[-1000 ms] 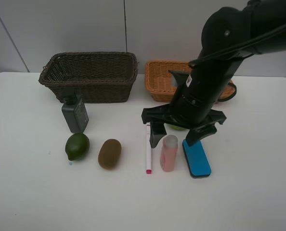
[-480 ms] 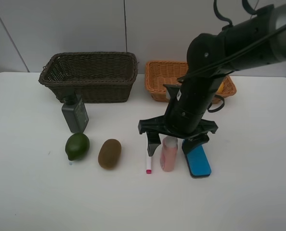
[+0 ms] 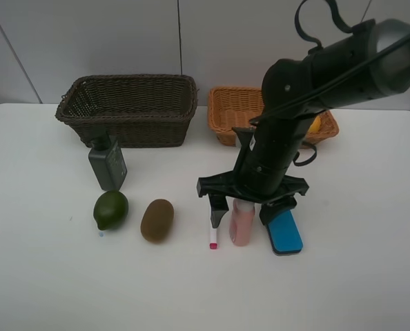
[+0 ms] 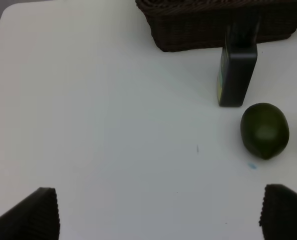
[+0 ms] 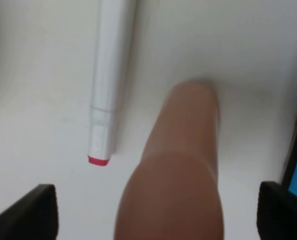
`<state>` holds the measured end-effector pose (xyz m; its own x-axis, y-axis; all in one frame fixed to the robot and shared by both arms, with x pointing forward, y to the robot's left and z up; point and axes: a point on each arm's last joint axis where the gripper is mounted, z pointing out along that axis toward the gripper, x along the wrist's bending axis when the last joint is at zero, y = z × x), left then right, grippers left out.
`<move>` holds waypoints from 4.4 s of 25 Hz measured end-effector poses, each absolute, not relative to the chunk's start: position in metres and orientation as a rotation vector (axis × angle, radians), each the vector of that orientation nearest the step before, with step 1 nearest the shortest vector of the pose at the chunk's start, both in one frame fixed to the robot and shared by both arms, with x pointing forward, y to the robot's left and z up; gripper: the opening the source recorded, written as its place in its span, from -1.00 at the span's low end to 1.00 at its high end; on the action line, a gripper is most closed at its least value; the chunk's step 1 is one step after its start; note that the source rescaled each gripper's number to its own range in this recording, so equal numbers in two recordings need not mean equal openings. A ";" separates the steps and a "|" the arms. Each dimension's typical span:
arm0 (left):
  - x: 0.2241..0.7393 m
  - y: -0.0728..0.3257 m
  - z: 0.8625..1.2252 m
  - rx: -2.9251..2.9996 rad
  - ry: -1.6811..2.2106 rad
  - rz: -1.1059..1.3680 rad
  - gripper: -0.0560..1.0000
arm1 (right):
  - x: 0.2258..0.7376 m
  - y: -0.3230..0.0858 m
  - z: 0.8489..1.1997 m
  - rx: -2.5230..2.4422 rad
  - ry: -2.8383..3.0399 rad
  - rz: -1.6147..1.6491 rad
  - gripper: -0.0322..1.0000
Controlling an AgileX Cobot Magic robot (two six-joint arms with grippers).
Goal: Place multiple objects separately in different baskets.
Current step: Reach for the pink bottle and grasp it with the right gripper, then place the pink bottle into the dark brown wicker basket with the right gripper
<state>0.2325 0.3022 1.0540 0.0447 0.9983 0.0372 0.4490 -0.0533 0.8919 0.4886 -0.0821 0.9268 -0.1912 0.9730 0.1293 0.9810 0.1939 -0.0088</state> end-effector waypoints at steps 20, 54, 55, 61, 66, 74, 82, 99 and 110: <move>0.233 0.302 1.054 1.598 1.494 0.959 1.00 | 0.488 -0.083 0.927 -1.928 -2.343 -0.106 -0.90; 0.233 0.302 1.054 1.598 1.494 0.959 1.00 | 0.521 -0.080 1.089 -1.980 -2.594 -0.426 -0.90; 0.233 0.302 1.054 1.598 1.494 0.959 1.00 | 0.522 -0.080 1.092 -1.984 -2.605 -0.447 -0.90; 0.233 0.302 1.054 1.598 1.494 0.959 1.00 | 0.534 -0.072 1.103 -1.938 -2.675 -0.660 -0.90; 0.233 0.302 1.054 1.598 1.494 0.959 1.00 | 0.553 -0.057 1.097 -1.873 -2.724 -0.817 -0.90; 0.233 0.302 1.054 1.598 1.494 0.959 1.00 | 0.595 -0.022 1.076 -1.783 -2.769 -1.016 -0.90; 0.233 0.302 1.054 1.598 1.494 0.959 1.00 | 0.630 0.007 1.042 -1.755 -2.765 -1.126 -0.90; 0.233 0.302 1.054 1.598 1.494 0.959 1.00 | 0.663 0.027 0.961 -1.728 -2.756 -1.197 -0.90; 0.233 0.302 1.054 1.598 1.494 0.959 1.00 | 0.665 0.029 0.958 -1.719 -2.752 -1.230 -0.90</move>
<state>0.2325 0.3022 1.0540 0.0447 0.9983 0.0372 0.4490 -0.0533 0.8919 0.6645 0.0291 0.9576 -0.4686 0.8792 0.0857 0.6503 0.2777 0.7072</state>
